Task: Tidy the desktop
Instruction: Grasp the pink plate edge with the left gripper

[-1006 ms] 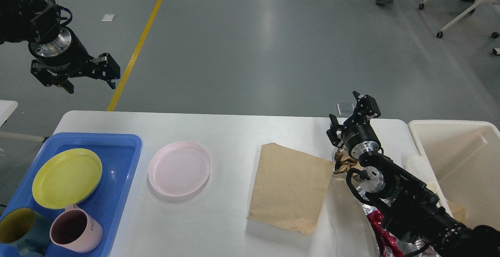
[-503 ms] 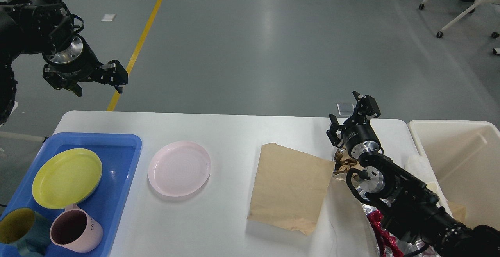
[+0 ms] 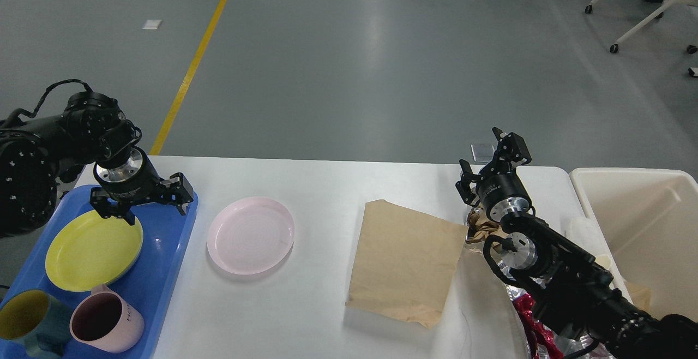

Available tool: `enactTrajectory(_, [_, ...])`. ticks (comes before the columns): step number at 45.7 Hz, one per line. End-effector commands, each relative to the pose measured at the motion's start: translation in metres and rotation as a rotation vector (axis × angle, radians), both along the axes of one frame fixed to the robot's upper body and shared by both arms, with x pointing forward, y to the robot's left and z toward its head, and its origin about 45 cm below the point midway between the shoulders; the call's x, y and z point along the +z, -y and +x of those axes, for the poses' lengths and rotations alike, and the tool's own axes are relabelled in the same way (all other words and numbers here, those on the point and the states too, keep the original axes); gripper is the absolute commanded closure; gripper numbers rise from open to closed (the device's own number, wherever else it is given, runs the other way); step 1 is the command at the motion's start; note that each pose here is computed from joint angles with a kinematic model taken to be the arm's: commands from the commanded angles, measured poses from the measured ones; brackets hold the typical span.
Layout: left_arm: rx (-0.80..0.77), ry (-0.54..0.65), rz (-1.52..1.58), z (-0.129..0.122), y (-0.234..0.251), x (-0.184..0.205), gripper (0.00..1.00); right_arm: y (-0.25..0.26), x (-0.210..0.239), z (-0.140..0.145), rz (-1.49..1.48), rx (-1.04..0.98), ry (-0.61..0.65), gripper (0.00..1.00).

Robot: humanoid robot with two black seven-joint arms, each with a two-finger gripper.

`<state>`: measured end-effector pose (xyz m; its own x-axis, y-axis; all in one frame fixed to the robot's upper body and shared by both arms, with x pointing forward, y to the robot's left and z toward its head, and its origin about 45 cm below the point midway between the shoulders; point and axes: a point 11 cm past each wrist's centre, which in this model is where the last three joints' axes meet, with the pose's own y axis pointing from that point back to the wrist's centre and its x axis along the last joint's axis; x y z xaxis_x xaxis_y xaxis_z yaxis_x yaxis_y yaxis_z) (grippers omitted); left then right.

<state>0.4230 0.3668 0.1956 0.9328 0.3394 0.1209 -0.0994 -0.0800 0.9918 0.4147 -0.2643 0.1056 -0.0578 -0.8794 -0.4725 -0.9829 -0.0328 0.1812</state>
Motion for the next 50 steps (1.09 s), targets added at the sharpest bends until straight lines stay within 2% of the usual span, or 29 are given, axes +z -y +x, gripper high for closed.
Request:
enactTrajectory(1, [0.005, -0.015, -0.006, -0.007, 0.001, -0.014, 0.05, 0.0, 0.0, 0.0, 0.0, 0.0, 0.0, 0.0])
enactTrajectory(17, [0.034, -0.002, -0.122, -0.011, 0.023, -0.034, 0.05, 0.0, 0.0, 0.0, 0.0, 0.001, -0.002, 0.0])
enactTrajectory(31, [0.073, 0.06, -0.087, -0.022, 0.024, -0.074, 0.05, 0.0, 0.001, 0.0, 0.001, -0.001, 0.002, 0.0])
enactTrajectory(39, [0.096, 0.1, -0.096, -0.021, 0.026, -0.08, 0.05, 0.0, 0.0, 0.0, 0.0, 0.001, -0.002, 0.0])
enactTrajectory(50, [0.105, 0.087, -0.131, -0.024, 0.033, -0.084, 0.05, 0.0, 0.0, 0.0, 0.0, 0.0, 0.0, 0.0])
